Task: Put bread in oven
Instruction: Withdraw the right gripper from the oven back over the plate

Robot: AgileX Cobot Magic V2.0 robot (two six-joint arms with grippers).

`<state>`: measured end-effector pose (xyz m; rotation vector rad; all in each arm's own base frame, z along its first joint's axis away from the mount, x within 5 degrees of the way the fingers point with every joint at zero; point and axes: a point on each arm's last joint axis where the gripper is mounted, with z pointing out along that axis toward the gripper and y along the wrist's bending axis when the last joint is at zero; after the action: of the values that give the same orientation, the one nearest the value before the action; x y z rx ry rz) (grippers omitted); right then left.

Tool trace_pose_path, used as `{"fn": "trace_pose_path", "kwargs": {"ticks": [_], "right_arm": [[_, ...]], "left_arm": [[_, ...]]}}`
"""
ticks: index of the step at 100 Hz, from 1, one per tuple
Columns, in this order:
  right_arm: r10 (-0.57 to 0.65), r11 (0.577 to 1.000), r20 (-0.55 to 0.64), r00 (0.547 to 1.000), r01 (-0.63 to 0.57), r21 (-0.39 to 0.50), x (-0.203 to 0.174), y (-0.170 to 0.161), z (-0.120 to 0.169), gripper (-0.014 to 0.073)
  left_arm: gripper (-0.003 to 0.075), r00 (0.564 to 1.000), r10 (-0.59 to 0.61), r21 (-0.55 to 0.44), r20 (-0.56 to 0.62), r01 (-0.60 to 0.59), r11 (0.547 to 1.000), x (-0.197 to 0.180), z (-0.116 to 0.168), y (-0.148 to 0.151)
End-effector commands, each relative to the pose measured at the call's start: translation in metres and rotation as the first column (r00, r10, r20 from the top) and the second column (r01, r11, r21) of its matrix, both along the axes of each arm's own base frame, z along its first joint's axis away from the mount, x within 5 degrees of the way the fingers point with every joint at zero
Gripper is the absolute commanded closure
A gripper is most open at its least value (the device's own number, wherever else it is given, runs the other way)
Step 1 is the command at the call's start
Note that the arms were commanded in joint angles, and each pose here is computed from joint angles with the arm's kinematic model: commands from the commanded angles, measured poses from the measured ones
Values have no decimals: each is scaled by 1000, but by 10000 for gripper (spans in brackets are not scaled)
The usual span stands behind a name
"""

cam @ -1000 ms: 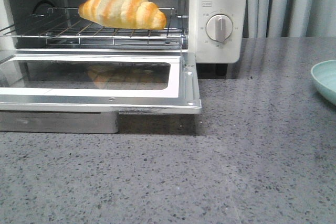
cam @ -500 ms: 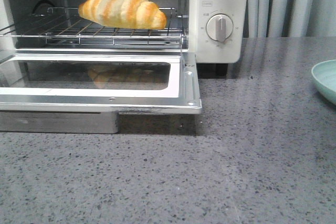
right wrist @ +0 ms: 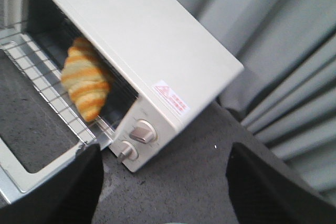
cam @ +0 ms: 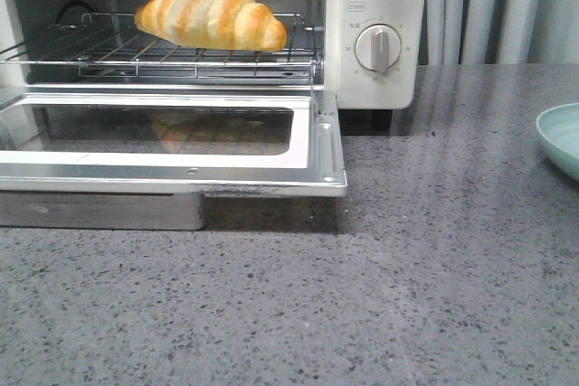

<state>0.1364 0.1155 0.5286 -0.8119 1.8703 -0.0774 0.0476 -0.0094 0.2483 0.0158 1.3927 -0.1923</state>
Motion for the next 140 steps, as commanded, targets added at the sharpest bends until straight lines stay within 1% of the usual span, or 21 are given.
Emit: {"fn": "trace_pose_path", "kwargs": {"ticks": [1, 11, 18, 24, 33, 40, 47, 50, 54, 57, 71, 82, 88, 99, 116, 132, 140], "right_arm": [[-120, 992, -43, 992, 121, 32, 8, -22, 2, 143], [-217, 971, -107, 970, 226, 82, 19, -40, -2, 143], [-259, 954, -151, 954, 277, 116, 24, -50, -4, 143], [-277, 942, -182, 943, 304, 139, 27, -57, -5, 143], [-305, 929, -215, 928, 340, 150, 32, -68, -8, 143], [-331, 913, -214, 919, 369, 171, 30, -76, -12, 143], [-342, 902, -192, 920, 378, 208, 31, -81, -21, 143], [-345, 898, -159, 925, 375, 233, 28, -83, -23, 143], [-353, 894, -143, 925, 379, 239, 26, -86, -33, 143], [-352, 893, -108, 930, 369, 259, 21, -88, -37, 143], [-358, 889, -47, 933, 356, 287, 5, -94, -74, 143], [-381, 881, -34, 924, 374, 290, -8, -101, -108, 143], [-395, 874, -6, 919, 378, 304, -17, -105, -124, 143], [-433, 857, 56, 900, 391, 336, -34, -112, -145, 143], [-483, 828, 122, 867, 408, 384, -56, -118, -175, 143], [-534, 801, 223, 816, 402, 444, -75, -122, -203, 143], [-557, 785, 249, 792, 405, 468, -81, -122, -222, 143]], "left_arm": [[741, 998, 15, -31, 59, -13, 999, -6, 11, 2], [741, 998, 15, -31, 59, -13, 999, -6, 11, 2], [741, 998, 15, -31, 59, -13, 999, -6, 11, 2], [741, 998, 15, -31, 59, -13, 999, -6, 11, 2], [741, 998, 15, -31, 59, -13, 999, -6, 11, 2], [741, 998, 15, -31, 59, -13, 999, -6, 11, 2], [741, 998, 15, -31, 59, -13, 999, -6, 11, 2], [741, 998, 15, -31, 59, -13, 999, -6, 11, 2], [741, 998, 15, -31, 59, -13, 999, -6, 11, 2], [741, 998, 15, -31, 59, -13, 999, -6, 11, 2], [741, 998, 15, -31, 59, -13, 999, -6, 11, 2], [741, 998, 15, -31, 59, -13, 999, -6, 11, 2], [741, 998, 15, -31, 59, -13, 999, -6, 11, 2], [741, 998, 15, -31, 59, -13, 999, -6, 11, 2], [741, 998, 15, -31, 59, -13, 999, -6, 11, 2], [741, 998, 15, -31, 59, -13, 999, -6, 11, 2], [741, 998, 15, -31, 59, -13, 999, -6, 11, 2]]}}
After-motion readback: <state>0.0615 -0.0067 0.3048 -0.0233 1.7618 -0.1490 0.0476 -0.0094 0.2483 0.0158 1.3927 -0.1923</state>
